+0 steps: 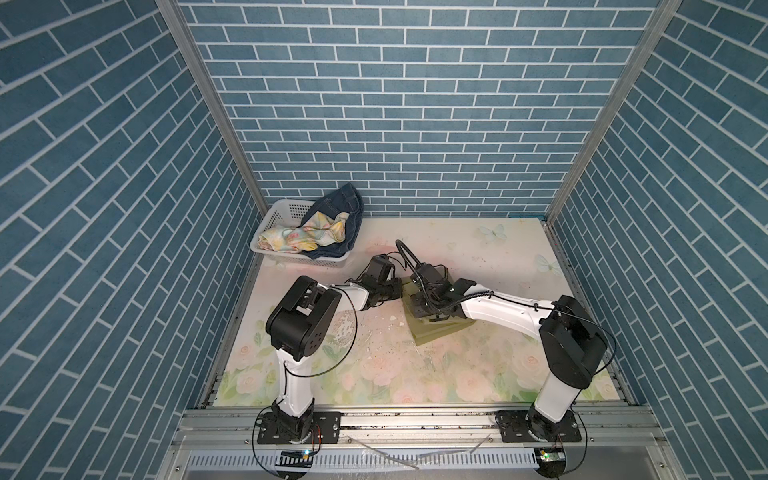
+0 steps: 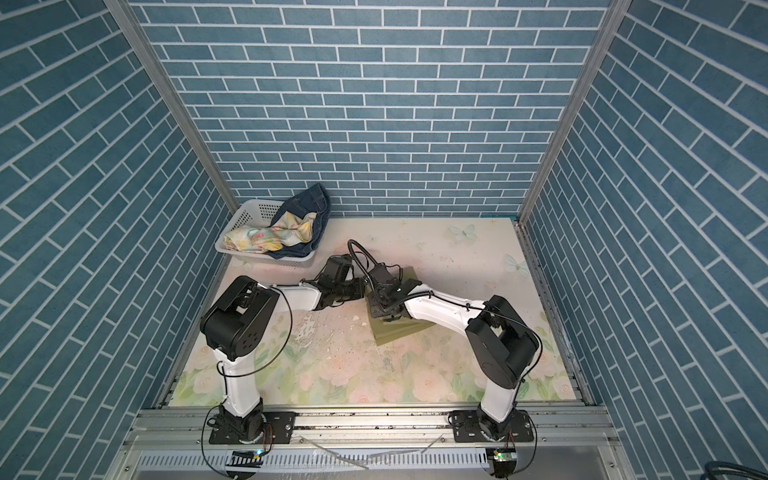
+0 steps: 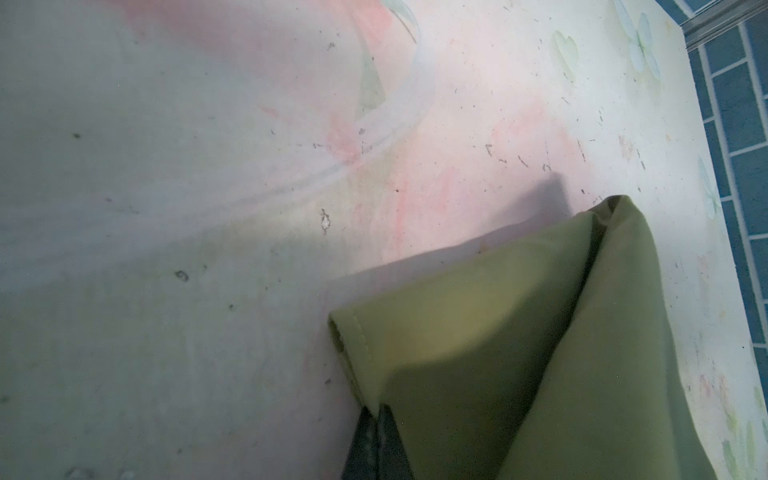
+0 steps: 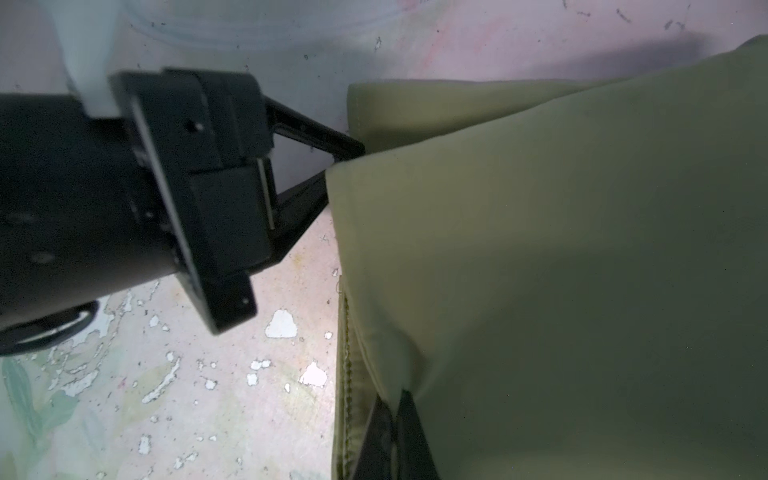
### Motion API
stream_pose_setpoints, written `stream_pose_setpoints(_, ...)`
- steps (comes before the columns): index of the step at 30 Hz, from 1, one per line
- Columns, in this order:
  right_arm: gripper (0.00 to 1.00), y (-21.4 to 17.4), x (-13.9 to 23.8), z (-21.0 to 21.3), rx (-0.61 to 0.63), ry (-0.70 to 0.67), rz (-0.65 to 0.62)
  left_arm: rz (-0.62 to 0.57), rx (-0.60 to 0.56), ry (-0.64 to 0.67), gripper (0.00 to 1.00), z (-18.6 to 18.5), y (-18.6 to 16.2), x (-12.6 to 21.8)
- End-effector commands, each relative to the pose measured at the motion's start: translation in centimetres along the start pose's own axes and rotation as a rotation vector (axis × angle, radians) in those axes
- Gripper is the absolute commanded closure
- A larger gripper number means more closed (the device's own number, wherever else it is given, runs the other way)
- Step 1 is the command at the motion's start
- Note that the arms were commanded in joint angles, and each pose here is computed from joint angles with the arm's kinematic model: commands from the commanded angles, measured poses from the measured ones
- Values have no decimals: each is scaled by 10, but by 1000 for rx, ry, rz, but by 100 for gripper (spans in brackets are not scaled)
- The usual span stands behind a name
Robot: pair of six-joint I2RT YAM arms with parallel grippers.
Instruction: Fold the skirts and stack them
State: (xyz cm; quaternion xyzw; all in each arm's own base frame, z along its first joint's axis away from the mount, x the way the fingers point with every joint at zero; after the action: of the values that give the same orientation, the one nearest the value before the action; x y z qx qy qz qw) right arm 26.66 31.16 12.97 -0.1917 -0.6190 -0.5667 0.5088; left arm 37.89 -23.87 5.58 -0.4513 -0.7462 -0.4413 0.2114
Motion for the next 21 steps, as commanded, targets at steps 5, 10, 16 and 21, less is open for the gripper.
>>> stream_pose_setpoints(5,100,10,-3,19,-34,46,-22,212,46,168,96,49,-59,-13)
stream_pose_setpoints(10,100,2,-14,19,-59,55,-16,213,45,171,96,48,-60,-12)
stream_pose_setpoints(16,100,-8,-30,20,-94,88,-7,207,46,175,94,48,-57,-9)
stream_pose_setpoints(21,100,-11,-33,21,-106,107,-9,192,50,170,85,43,-48,-4)
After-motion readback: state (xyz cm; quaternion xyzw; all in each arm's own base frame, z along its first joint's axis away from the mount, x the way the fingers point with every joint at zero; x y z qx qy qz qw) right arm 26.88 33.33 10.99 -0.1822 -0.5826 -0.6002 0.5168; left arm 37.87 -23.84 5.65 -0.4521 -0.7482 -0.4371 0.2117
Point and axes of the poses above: each gripper's point midway between its finger pads, its own x axis back along the fingers, its own z axis along the line the jaws close on, y = z × x, the point moved 5 cm from there along x, back along the fingers, and after that the axes turned 3 degrees about x, right-handed, at the moved point
